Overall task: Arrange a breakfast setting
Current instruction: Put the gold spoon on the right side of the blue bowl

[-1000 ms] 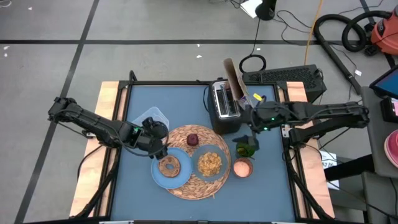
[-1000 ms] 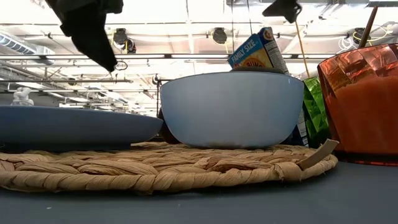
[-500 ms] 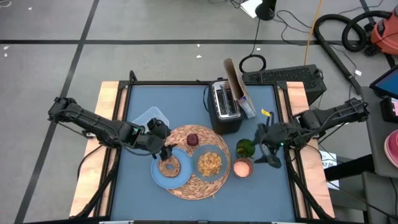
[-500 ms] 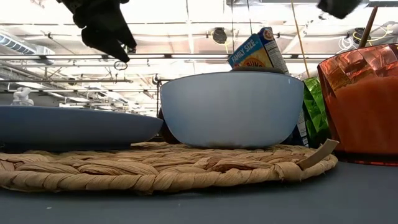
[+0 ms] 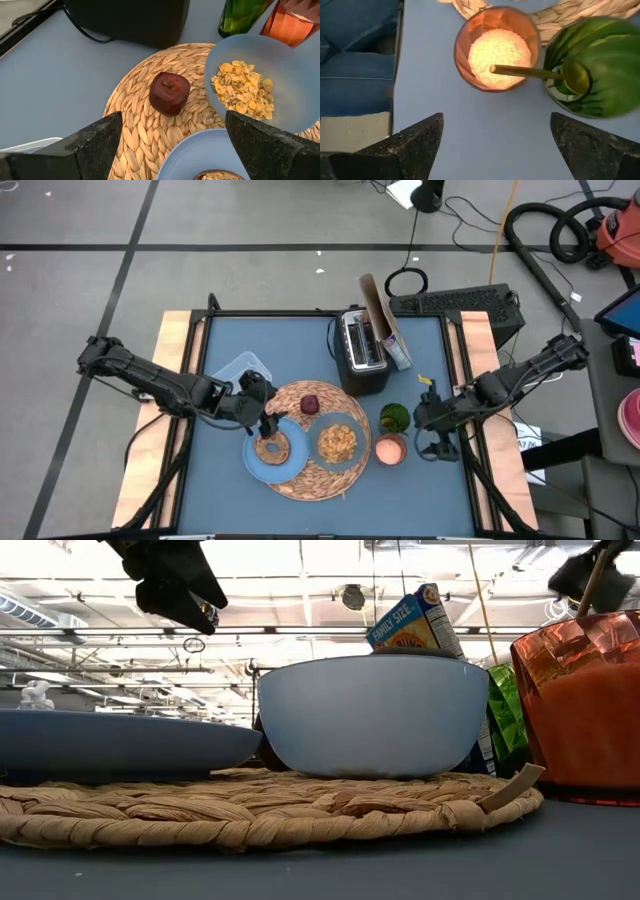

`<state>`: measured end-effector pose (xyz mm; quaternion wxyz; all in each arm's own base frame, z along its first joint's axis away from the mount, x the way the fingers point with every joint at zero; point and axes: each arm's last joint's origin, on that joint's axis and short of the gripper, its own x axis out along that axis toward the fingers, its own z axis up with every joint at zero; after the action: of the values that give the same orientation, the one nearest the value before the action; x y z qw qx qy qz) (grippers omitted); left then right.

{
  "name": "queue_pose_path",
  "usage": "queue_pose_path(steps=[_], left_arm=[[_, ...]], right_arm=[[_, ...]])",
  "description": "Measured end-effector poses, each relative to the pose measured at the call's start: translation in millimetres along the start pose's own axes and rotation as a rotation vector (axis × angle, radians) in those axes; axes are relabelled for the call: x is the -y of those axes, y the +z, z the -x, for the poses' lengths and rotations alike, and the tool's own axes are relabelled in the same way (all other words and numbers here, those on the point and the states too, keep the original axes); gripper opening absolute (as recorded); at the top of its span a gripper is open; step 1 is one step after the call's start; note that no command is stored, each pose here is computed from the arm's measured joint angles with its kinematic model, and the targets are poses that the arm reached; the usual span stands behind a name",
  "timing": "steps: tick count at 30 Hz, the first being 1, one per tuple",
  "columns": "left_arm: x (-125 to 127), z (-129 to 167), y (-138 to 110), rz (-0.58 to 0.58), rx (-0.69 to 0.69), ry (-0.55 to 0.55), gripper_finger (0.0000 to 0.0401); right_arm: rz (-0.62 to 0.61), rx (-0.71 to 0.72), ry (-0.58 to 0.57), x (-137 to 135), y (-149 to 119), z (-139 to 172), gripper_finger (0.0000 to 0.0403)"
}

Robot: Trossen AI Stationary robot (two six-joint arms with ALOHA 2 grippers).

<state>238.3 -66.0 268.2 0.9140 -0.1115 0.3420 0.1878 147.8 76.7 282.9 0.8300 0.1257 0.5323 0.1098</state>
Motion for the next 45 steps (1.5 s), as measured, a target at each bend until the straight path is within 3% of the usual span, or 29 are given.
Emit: queue_pose_path(steps=[8,13,25,45], left_arm=[[0.0,0.0,0.1,0.0,0.001,0.0,0.0358],[0.0,0.0,0.1,0.001,0.001,0.0,0.0358],[0.0,0.0,0.2,0.001,0.001,0.0,0.0358],[0.0,0.0,0.2,0.001,0.001,0.0,0.0358]], right_arm=[[0.12,0.102,-0.073,8.0,-5.2,-31.7,0.0359],[0.161,0.141,-0.158,10.9,-4.6,-33.0,0.0359],[0.245,0.223,-0.158,7.6,2.7,-32.0,0.0355],[0.25,0.226,-0.154,7.3,3.0,-32.0,0.016]])
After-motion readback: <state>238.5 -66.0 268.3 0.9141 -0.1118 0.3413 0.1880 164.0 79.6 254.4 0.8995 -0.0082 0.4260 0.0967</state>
